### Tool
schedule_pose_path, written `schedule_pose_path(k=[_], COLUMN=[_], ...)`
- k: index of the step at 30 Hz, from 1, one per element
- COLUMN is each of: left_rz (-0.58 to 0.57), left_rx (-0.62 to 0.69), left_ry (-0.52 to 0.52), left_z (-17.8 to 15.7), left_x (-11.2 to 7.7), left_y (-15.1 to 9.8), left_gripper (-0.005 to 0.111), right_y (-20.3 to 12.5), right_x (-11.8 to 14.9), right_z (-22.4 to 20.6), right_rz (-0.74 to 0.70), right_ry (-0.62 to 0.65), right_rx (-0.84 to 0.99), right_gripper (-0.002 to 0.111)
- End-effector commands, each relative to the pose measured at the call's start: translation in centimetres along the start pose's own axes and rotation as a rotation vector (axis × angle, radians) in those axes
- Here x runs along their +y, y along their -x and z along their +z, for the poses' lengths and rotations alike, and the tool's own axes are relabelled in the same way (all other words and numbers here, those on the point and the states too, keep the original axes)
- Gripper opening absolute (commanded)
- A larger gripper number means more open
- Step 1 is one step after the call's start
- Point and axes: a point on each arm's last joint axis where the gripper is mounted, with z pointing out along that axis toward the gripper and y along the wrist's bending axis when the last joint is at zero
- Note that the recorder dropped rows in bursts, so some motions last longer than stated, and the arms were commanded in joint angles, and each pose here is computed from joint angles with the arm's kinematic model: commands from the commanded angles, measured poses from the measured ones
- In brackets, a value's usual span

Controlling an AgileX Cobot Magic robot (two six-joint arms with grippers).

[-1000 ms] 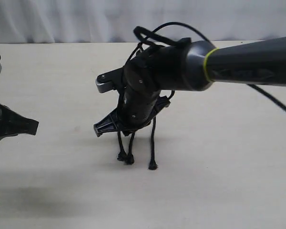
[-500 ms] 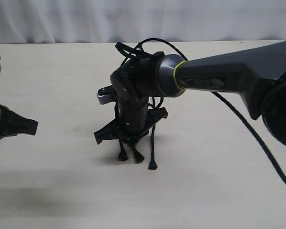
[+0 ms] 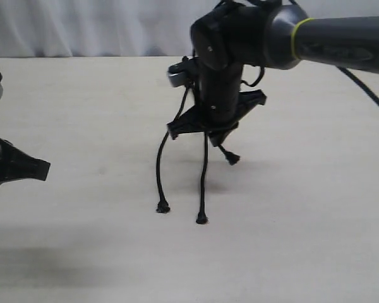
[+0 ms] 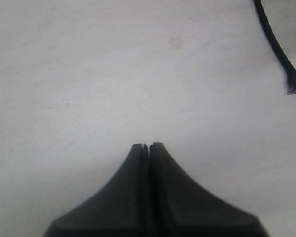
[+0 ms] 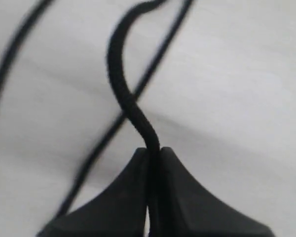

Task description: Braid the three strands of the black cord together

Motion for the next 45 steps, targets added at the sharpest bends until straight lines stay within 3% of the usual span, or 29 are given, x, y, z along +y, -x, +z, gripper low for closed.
schedule_pose_path(k=[1,6,12,20,24,27,28,30,31,33,34,37,43,45], left_rz=[0.011,0.046,0.063,0.043,0.034,0.035,0.035,0.035,0.035,0.036,0.036,0.039,0.04,0.039], left_rx=[-0.005,-0.037,-0.095,-0.077,-0.067,-0.05,-0.047,-0.045,-0.045,-0.037,-0.024,0.049,0.065,0.056], left_ry=[-0.011,-0.048,-0.113,-0.125,-0.129,-0.125,-0.124,-0.124,-0.124,-0.121,-0.118,-0.099,-0.095,-0.097], left_z=[-0.2,-0.2,-0.3,-0.1,-0.1,-0.1,-0.1,-0.1,-0.1,-0.1,-0.1,-0.1,-0.1,-0.1], left_x=[-0.3,-1.4,-2.9,-3.1,-3.1,-3.1,-3.0,-3.0,-3.0,-3.0,-3.0,-2.8,-2.8,-2.8], left_y=[0.2,0.3,0.6,0.5,0.4,0.3,0.3,0.2,0.2,0.2,0.0,-0.6,-0.8,-0.7], left_gripper=[0.0,0.0,0.0,0.0,0.0,0.0,0.0,0.0,0.0,0.0,0.0,0.0,0.0,0.0], right_y=[-1.0,-2.5,-3.3,-2.9,-3.2,-2.6,-2.2,-0.8,-0.1,0.5,0.7,0.5,-0.4,-0.6], right_x=[-3.7,-4.6,-3.9,-3.7,-3.6,-3.7,-3.7,-2.8,-1.0,2.5,4.8,7.9,7.3,6.5], right_z=[2.3,4.7,5.9,6.7,7.8,6.2,5.3,2.0,0.8,0.4,1.1,3.7,4.0,3.2], right_rz=[0.042,0.087,0.05,0.008,-0.032,-0.049,-0.036,0.049,0.087,0.095,0.078,0.064,-0.025,-0.048], right_ry=[-0.01,0.039,0.132,0.14,0.139,0.145,0.161,0.3,0.488,0.686,0.737,0.714,0.67,0.607], right_rx=[0.1,0.131,0.129,0.093,0.123,0.1,0.072,-0.037,-0.096,-0.169,-0.208,-0.234,-0.143,-0.129], right_gripper=[0.004,0.005,0.024,0.034,0.033,0.004,0.004,0.004,0.004,0.004,0.004,0.005,0.048,0.05])
